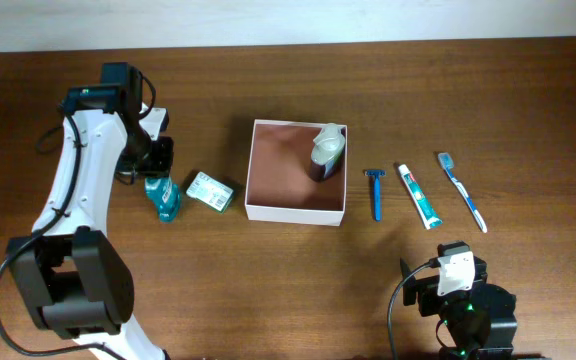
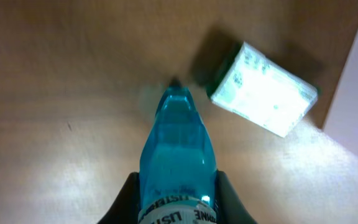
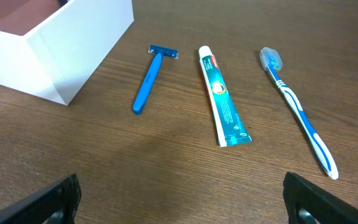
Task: Pack container
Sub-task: 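Grasp the teal mouthwash bottle with the left gripper, then place the mouthwash bottle into the box beside the soap bottle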
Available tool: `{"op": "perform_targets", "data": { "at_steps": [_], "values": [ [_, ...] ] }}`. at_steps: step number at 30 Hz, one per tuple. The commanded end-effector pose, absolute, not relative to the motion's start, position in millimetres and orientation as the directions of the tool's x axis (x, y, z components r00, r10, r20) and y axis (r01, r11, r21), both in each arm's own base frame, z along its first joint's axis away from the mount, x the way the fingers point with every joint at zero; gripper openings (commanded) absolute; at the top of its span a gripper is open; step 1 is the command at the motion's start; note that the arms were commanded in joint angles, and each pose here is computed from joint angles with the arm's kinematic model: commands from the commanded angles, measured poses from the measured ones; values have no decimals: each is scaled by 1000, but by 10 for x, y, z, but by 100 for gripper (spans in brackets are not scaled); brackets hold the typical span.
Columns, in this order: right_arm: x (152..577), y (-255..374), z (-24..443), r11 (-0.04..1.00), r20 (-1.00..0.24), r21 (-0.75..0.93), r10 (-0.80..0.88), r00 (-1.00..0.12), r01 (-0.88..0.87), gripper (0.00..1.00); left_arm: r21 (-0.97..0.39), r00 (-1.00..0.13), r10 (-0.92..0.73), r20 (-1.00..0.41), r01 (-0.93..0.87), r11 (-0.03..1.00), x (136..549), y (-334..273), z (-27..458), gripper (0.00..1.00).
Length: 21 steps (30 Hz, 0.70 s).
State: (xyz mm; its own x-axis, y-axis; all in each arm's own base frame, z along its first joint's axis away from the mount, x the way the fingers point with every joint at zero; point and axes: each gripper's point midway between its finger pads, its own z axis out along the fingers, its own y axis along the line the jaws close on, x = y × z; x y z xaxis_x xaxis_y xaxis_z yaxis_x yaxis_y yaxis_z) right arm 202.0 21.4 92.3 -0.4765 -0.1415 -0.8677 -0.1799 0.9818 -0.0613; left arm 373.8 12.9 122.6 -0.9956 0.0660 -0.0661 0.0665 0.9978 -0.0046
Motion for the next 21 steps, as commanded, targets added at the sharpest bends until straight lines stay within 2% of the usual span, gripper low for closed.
{"op": "perform_targets", "data": {
  "at_steps": [1, 5, 11, 15, 16, 21],
  "values": [
    [2020, 209, 909, 982, -868, -60, -140, -476, -179, 99, -34, -992, 31, -121, 35, 999, 3796, 62, 1625, 1],
    [2020, 209, 909, 982, -868, -60, -140, -476, -179, 99, -59, -974, 54, -220, 69, 996, 3820, -185, 2206, 1],
    [2020, 209, 909, 982, -868, -60, -140, -476, -179, 99, -103, -895, 225, -385, 284, 953, 3767, -1010, 2818, 1],
    [2020, 209, 909, 982, -868, -60, -140, -476, -179, 99, -87, -818, 334, -467, 419, 904, 3836, -1631, 2851, 5],
    [2020, 209, 909, 982, -868, -60, -140, -476, -179, 99, -74, -813, 337, -475, 419, 905, 3869, -1694, 2827, 8],
    [2020, 209, 909, 982, -868, -60, -140, -476, -179, 99, -44, -837, 323, -442, 380, 924, 4081, -2009, 2410, 9]
  ]
}}
